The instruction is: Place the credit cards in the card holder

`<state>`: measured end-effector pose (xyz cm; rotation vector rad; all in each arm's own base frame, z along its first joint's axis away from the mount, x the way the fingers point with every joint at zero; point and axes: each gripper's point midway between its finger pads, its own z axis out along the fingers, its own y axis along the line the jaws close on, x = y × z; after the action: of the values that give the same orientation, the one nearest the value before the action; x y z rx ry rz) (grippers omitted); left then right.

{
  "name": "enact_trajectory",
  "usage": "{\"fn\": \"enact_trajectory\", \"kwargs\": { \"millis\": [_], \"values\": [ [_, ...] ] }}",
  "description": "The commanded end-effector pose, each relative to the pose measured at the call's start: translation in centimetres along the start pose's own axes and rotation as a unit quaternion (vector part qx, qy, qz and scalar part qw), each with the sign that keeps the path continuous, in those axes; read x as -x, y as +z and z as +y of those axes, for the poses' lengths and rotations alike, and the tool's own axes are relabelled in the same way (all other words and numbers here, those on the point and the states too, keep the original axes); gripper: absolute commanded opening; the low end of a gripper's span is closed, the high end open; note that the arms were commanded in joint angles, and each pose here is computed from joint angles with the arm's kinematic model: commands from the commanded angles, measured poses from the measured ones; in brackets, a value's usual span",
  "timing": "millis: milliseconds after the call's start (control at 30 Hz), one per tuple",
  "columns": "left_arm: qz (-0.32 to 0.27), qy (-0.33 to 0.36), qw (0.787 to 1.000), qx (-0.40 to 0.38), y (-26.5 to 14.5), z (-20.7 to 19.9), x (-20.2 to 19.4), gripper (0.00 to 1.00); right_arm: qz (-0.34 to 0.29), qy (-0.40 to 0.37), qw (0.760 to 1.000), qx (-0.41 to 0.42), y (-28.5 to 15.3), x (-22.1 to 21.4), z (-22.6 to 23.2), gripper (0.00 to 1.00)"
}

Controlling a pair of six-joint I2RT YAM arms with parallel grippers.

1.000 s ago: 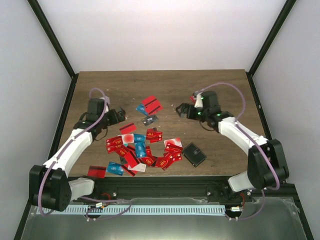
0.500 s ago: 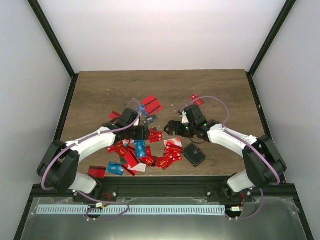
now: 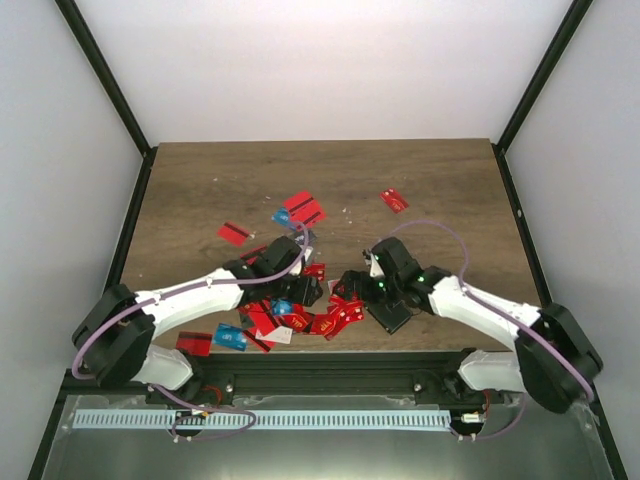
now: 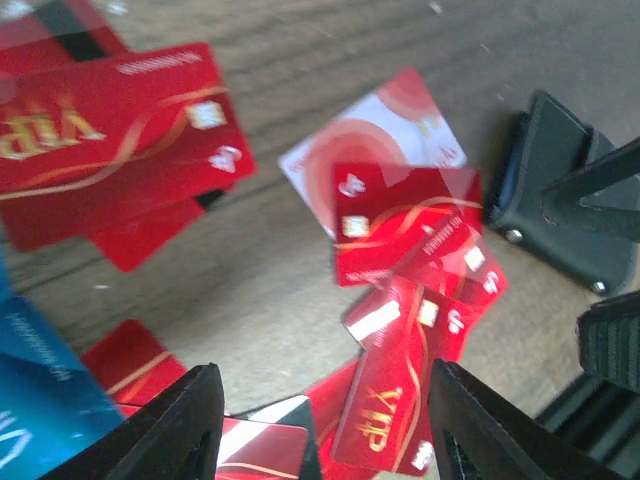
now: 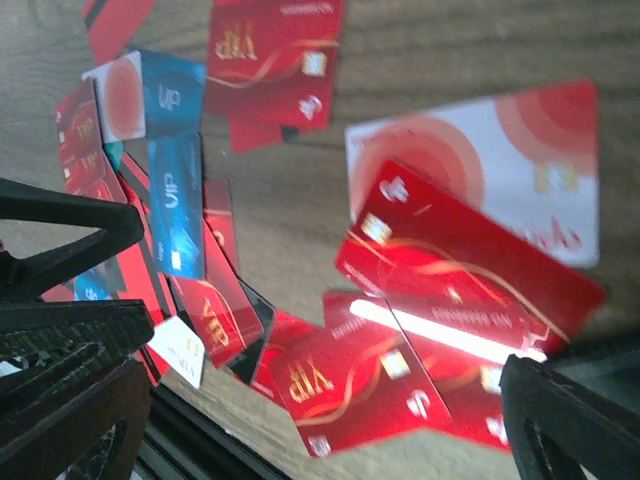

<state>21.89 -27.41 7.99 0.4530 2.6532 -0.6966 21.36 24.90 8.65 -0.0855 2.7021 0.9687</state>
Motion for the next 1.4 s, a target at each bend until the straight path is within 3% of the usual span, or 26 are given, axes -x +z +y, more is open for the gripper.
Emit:
{"fn": "enact_trajectory", "kwargs": {
  "millis": [0, 233, 500, 967, 1200, 1367],
  "values": [
    [0.017, 0.021, 0.998, -0.059, 0.7, -2.9, -1.5, 0.56, 0.002, 0.051, 0.999, -0.014, -1.4, -2.5, -0.8, 0.97],
    [0.042, 0.049, 0.993, -0.096, 2.5, -5.4, -3.3, 0.53, 0.002, 0.085, 0.996, -0.03, -3.8, -5.3, -2.6, 0.97],
    [0.071, 0.067, 0.992, -0.08, 4.7, -5.5, -5.4, 0.54, 0.036, 0.102, 0.994, -0.005, -4.3, -8.8, -3.7, 0.97],
    [0.095, 0.078, 0.991, -0.058, 6.4, -6.5, -8.4, 0.54, 0.047, 0.083, 0.995, 0.018, -4.8, -10.0, -3.6, 0.97],
    [0.036, 0.089, 0.995, -0.011, 4.7, -6.4, -5.6, 0.55, 0.037, 0.078, 0.996, 0.021, -4.8, -9.7, -3.6, 0.97],
    [0.029, 0.114, 0.993, 0.023, 4.9, -5.8, -3.9, 0.57, 0.036, 0.075, 0.996, 0.027, -4.8, -9.5, -3.3, 0.97]
  ]
}}
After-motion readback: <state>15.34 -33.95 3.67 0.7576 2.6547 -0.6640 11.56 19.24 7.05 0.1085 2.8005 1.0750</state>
